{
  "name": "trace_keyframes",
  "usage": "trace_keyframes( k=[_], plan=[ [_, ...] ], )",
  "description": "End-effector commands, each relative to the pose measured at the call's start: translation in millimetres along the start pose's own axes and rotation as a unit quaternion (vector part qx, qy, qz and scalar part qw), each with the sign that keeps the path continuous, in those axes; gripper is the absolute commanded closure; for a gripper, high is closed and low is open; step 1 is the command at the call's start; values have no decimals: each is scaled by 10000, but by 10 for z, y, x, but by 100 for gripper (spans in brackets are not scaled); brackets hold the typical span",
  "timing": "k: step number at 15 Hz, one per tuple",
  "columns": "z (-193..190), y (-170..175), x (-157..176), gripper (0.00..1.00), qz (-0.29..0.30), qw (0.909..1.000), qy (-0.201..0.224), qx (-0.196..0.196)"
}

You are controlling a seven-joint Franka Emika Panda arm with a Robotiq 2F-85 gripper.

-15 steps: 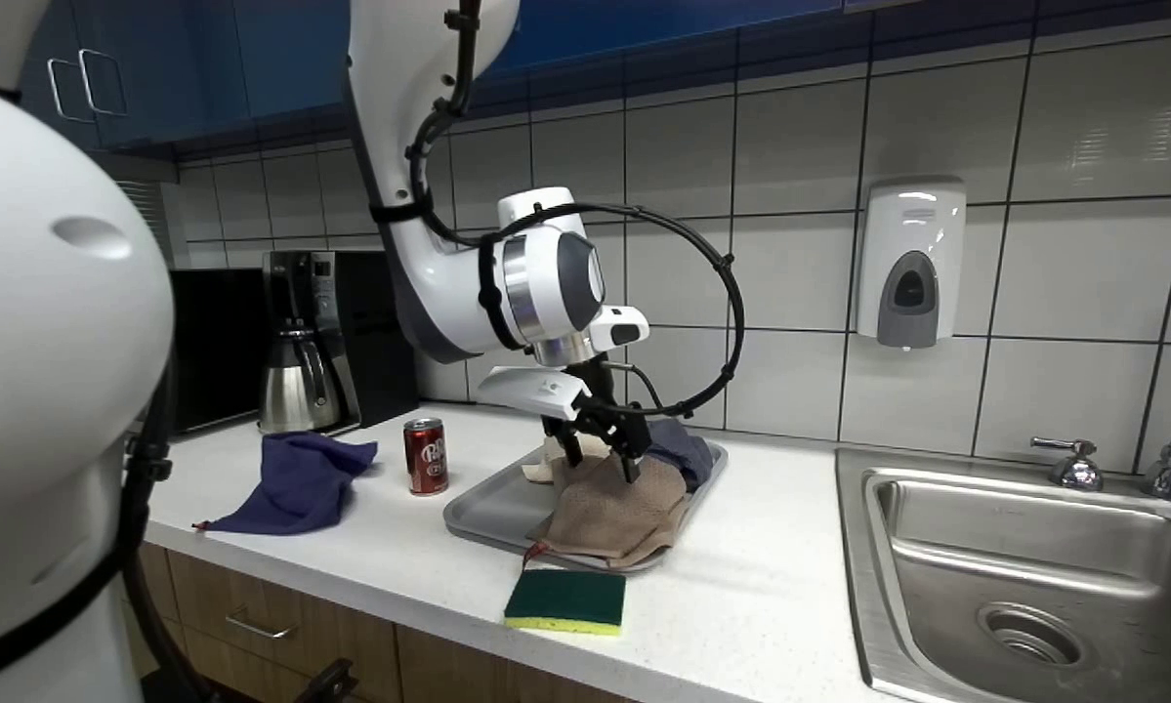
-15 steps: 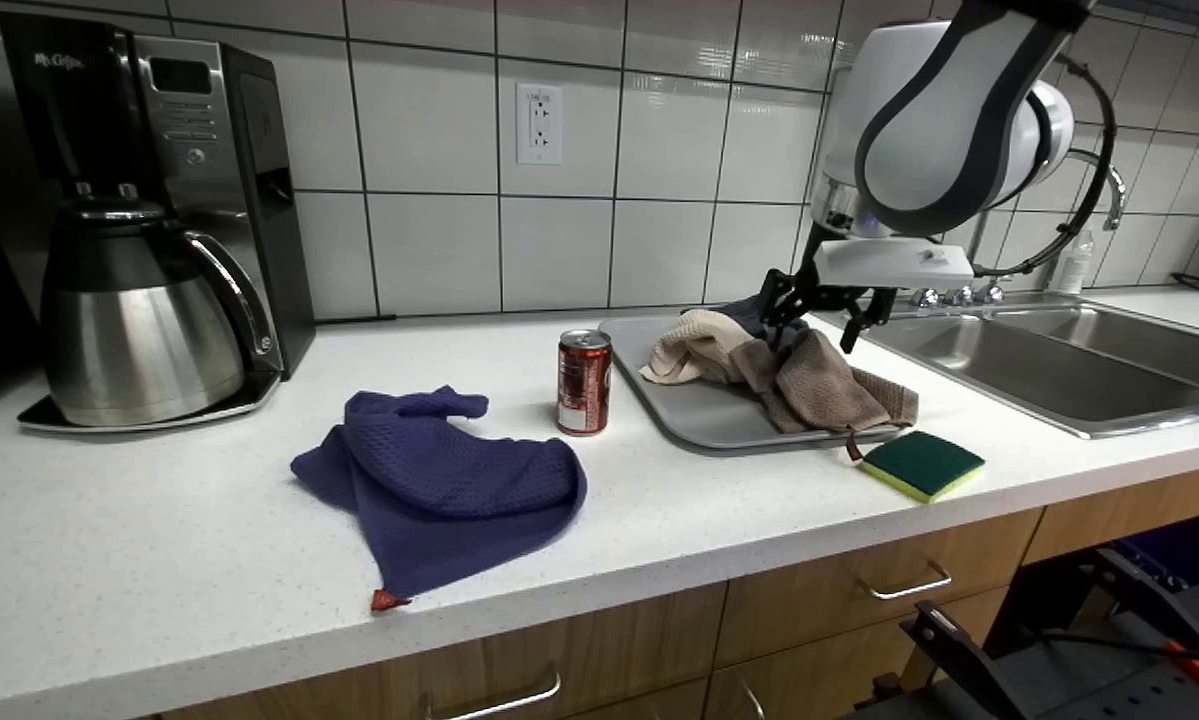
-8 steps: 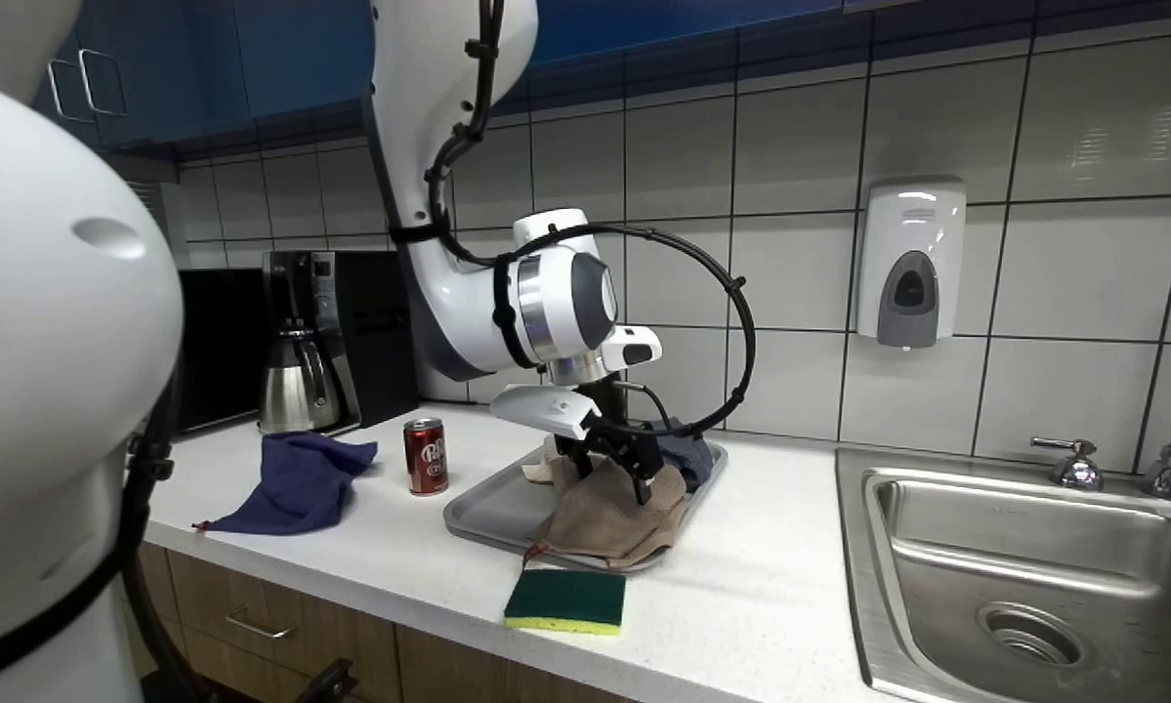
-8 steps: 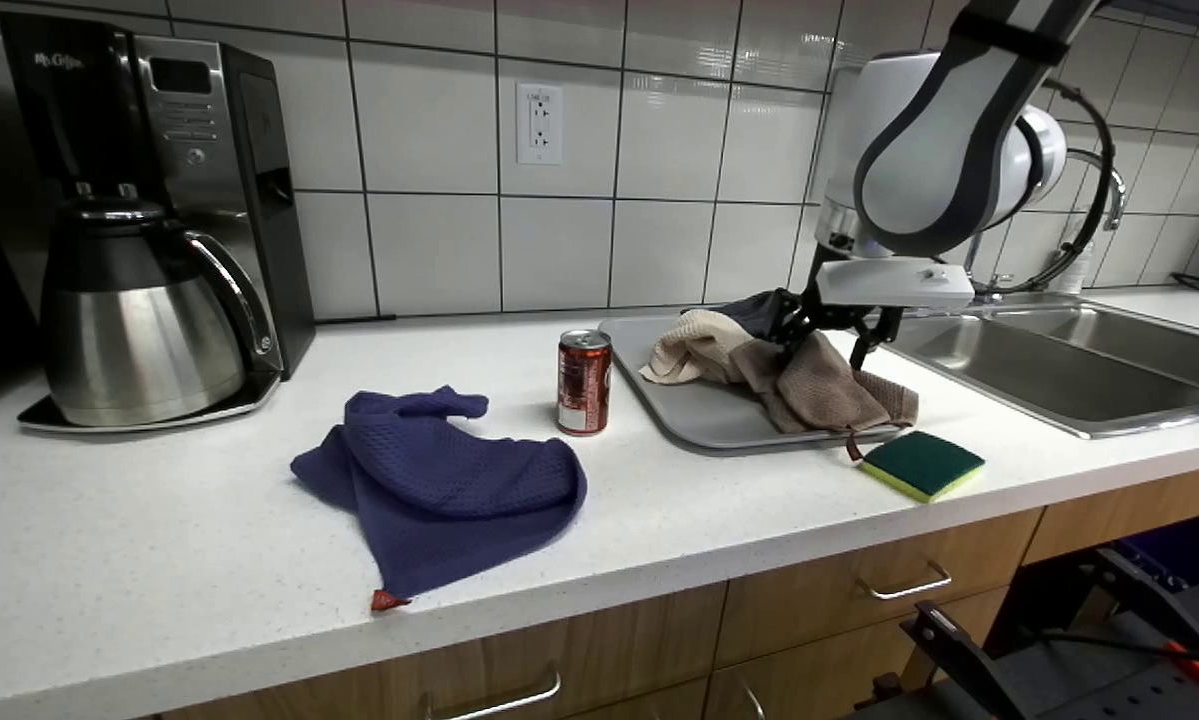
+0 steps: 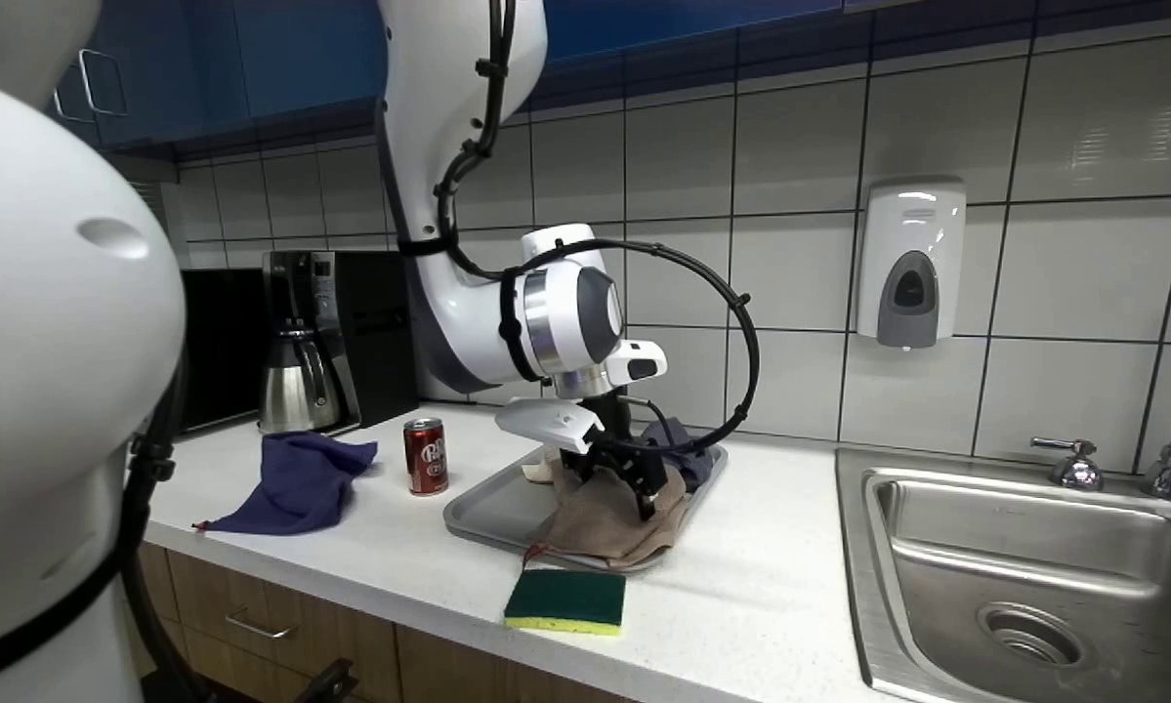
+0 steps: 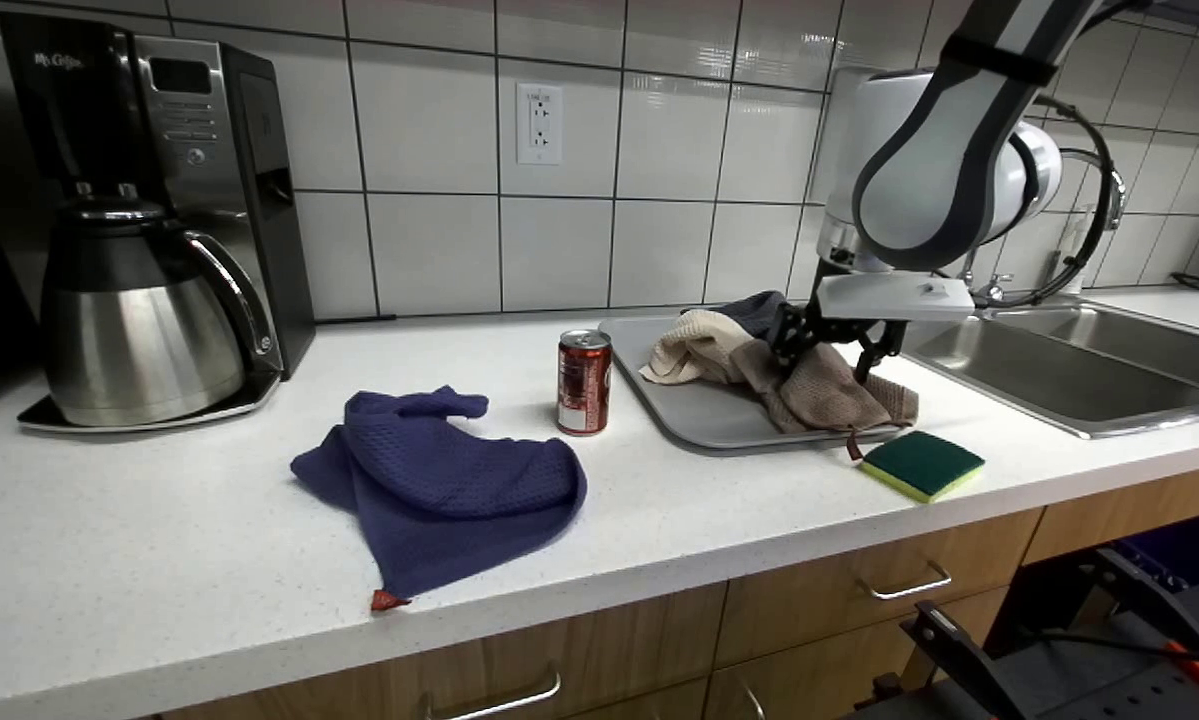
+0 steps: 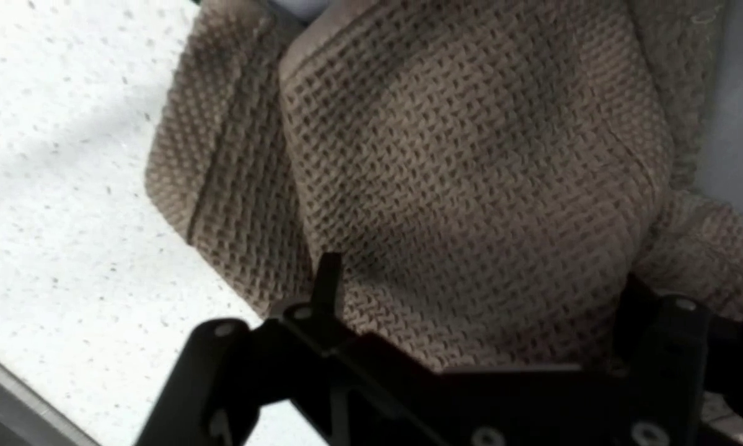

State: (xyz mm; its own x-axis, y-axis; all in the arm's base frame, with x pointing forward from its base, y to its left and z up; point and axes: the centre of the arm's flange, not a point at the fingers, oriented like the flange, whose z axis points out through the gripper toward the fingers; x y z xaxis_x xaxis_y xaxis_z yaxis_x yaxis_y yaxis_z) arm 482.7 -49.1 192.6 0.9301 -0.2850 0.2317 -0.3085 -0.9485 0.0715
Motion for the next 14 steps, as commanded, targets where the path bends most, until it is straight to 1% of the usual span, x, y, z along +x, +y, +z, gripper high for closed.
trace_keyframes(
  k=[1,6,9,10,11,12,13,14],
  plan=[
    [15,-21,58,34,112,9999,-30,-56],
    [-5,13,62,75,134,9999,-33,-39],
    [-18,35,63,97,187,9998,-41,-27],
    [-28,42,59,100,195,9998,-36,-24],
    [-41,48,54,100,195,9998,-29,-24],
    [-59,54,50,100,192,9998,-17,-21],
    [-76,57,50,98,190,9998,-7,-18],
    [-106,65,53,98,189,9998,18,-9]
  ],
)
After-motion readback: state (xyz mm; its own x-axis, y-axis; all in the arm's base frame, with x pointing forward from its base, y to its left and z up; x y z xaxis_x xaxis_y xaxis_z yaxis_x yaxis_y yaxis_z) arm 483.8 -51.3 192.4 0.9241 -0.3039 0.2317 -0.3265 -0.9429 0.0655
